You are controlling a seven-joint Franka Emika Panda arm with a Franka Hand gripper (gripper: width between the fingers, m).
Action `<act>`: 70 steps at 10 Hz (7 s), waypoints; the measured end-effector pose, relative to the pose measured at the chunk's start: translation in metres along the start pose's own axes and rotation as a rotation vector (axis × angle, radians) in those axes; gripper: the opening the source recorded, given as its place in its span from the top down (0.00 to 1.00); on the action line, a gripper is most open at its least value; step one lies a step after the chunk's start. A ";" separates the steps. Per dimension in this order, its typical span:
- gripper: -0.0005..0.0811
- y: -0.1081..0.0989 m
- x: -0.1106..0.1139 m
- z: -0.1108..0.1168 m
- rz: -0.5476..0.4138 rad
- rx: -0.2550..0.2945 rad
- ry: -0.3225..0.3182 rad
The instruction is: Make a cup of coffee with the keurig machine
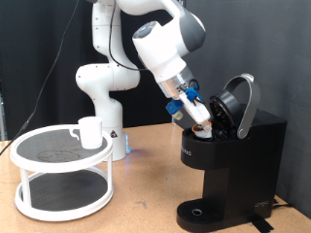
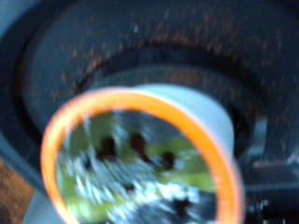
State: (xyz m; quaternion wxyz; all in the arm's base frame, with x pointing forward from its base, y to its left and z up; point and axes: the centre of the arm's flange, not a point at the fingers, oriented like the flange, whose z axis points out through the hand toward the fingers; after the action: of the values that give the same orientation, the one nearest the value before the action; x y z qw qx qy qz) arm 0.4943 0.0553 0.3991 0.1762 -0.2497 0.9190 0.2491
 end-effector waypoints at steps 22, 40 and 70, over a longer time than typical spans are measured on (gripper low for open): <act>0.09 0.009 0.020 -0.047 0.037 -0.043 -0.059; 0.09 0.083 -0.075 -0.123 0.011 -0.199 -0.246; 0.99 0.102 -0.098 -0.050 0.027 -0.057 -0.084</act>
State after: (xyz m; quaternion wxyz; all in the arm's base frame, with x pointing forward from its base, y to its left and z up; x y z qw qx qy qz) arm 0.5085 0.1409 0.5217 0.2041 -0.2315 0.9065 0.2880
